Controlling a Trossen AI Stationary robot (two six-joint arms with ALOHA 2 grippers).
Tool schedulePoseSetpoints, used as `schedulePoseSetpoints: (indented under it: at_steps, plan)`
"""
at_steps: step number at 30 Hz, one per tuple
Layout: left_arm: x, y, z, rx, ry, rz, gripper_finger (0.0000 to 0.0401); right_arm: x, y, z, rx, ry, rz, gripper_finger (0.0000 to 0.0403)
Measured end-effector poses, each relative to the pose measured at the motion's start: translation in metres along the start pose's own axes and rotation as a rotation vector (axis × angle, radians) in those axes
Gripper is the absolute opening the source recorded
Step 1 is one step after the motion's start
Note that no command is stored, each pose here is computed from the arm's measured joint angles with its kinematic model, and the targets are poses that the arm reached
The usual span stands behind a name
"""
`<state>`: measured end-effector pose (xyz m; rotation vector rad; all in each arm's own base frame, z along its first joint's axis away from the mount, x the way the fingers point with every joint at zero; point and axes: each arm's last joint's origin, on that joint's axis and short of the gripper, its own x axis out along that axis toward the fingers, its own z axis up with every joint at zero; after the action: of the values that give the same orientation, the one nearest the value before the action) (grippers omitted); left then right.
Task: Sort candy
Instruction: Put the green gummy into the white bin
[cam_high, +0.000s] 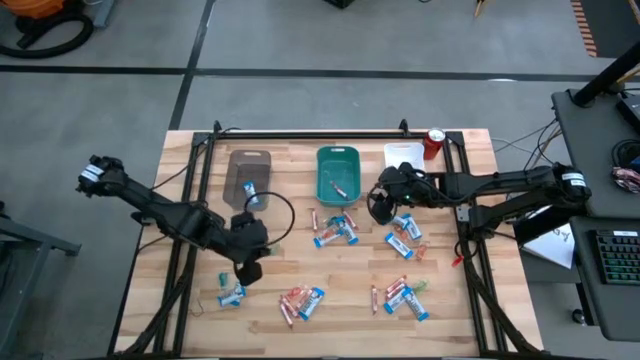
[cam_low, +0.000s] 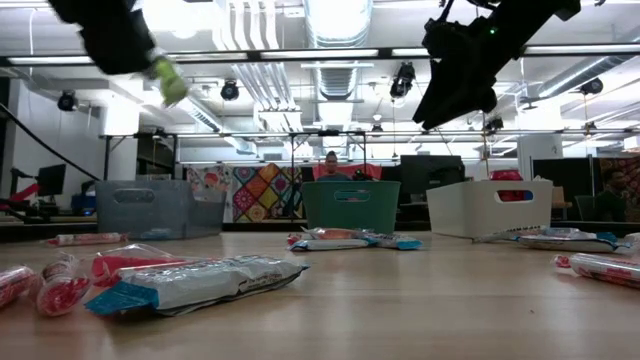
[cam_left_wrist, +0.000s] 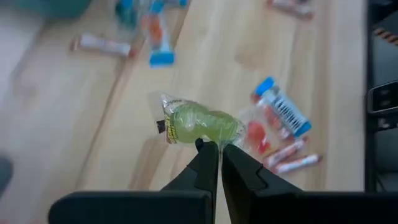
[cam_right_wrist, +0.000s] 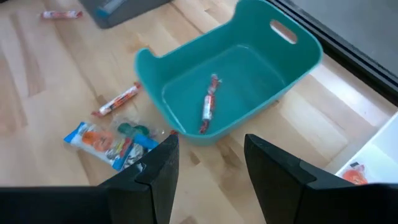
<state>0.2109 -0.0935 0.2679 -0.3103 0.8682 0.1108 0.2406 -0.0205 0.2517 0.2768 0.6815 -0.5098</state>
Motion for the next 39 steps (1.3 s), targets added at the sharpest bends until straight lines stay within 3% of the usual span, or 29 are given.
schedulePoseSetpoints:
  at_steps: [6,20,33,39]
  plan:
    - [0.001,0.011,0.018,0.107,-0.103,-0.002,0.0,-0.001,0.002,-0.001,-0.099,0.001,0.008,0.0173]
    - [0.011,0.057,0.065,0.297,-0.29,0.095,0.0,0.0,0.003,0.005,-0.494,-0.063,0.005,0.0173]
    - [0.009,0.08,0.081,0.437,-0.358,0.17,0.0,-0.001,0.004,0.017,-0.582,-0.177,0.0,0.0173]
    - [0.006,0.101,0.09,0.478,-0.386,0.112,0.0,0.003,-0.01,0.026,-0.551,-0.203,-0.054,0.0173]
